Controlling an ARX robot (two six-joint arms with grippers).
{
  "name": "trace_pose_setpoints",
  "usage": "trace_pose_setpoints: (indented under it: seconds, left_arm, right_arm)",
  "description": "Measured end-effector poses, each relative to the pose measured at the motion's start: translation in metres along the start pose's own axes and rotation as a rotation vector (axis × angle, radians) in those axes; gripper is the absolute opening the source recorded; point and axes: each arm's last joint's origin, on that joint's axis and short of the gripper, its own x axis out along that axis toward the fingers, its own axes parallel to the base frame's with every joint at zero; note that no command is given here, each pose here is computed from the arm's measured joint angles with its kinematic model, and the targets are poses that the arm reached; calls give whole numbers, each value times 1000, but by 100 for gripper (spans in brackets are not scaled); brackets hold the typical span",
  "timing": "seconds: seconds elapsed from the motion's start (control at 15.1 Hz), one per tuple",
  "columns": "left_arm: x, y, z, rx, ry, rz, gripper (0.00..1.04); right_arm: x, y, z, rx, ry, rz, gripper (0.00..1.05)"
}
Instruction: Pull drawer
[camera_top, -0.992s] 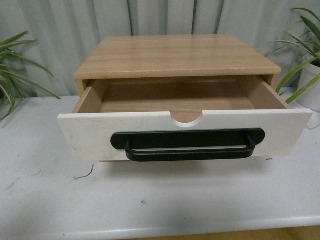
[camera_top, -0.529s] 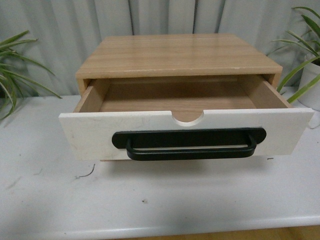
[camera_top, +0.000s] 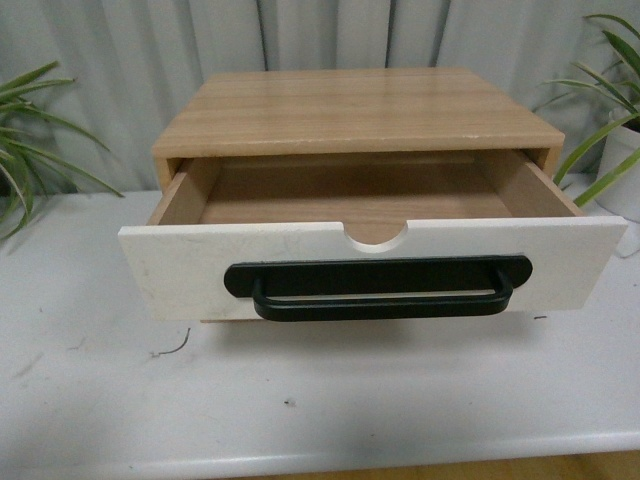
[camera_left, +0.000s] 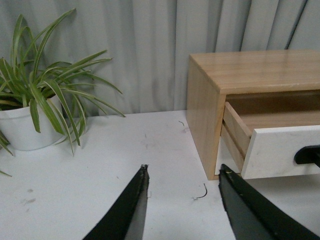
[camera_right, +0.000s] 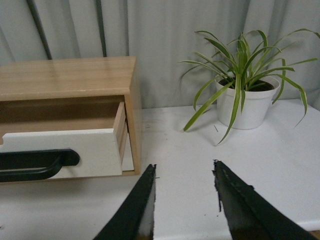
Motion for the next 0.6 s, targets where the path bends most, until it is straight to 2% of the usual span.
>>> trace_pose_setpoints:
  seconds: [0.2,0.26,0.33,0.6]
  left_arm:
    - [0,0,0,0,0,0,85]
    - [0,0,0,0,0,0,96]
    - [0,0,0,1,0,0,99]
    - [0,0,0,0,0,0,98]
  right_arm:
    - [0,0,0,0,0,0,79]
    - [0,0,0,0,0,0,90]
    - [0,0,0,1,0,0,100]
    - [0,0,0,0,0,0,98]
